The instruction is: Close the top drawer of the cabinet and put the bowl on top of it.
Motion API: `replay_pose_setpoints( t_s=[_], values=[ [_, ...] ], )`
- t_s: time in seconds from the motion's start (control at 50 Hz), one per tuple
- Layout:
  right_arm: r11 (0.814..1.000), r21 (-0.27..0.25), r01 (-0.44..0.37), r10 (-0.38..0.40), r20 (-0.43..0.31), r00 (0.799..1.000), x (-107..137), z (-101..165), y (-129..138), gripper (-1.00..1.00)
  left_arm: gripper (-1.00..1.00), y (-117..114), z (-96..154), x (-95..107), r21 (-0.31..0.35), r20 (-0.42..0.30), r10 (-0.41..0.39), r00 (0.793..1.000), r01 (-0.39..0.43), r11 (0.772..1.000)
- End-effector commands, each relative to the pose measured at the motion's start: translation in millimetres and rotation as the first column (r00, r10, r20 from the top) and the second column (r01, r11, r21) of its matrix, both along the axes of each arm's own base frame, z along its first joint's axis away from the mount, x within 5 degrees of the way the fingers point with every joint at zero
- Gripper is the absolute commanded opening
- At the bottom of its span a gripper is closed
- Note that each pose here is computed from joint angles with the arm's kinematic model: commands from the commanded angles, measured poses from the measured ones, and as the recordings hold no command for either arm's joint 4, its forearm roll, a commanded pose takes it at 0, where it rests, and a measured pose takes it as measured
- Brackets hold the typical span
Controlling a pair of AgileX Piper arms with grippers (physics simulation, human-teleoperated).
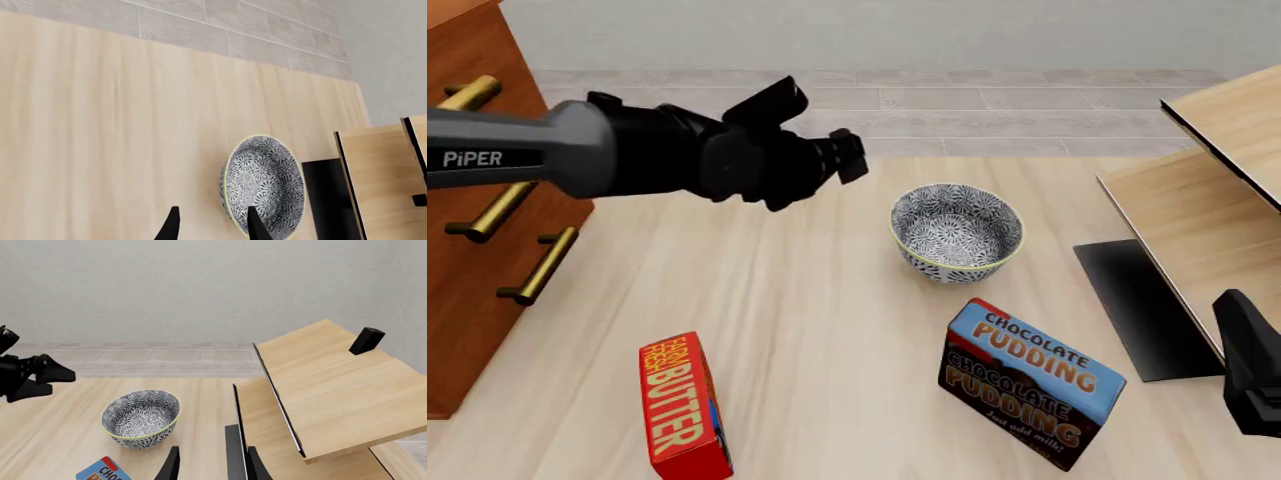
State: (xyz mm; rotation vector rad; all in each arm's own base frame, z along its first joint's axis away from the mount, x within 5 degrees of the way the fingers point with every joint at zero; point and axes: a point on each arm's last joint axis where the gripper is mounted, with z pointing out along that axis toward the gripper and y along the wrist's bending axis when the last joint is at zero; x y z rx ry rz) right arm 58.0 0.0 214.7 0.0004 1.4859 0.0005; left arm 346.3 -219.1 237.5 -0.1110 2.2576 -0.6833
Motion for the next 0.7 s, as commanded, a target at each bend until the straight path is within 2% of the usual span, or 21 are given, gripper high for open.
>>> replay_pose_setpoints(
  t_s=[0.02, 0.7],
  values=[
    [1.0, 0.0, 0.0, 0.0, 0.0, 1.0, -1, 0, 0, 1.0, 1.0, -8, -9, 1, -0.004, -0.012, -0.007, 1.0, 0.007, 1.0],
    [1.0, 0.0, 0.0, 0.0, 0.001, 1.0, -1, 0, 0, 1.0, 1.0, -29, -43, 9, -0.003, -0.048, -0.024, 0.999, 0.024, 1.0]
  ],
)
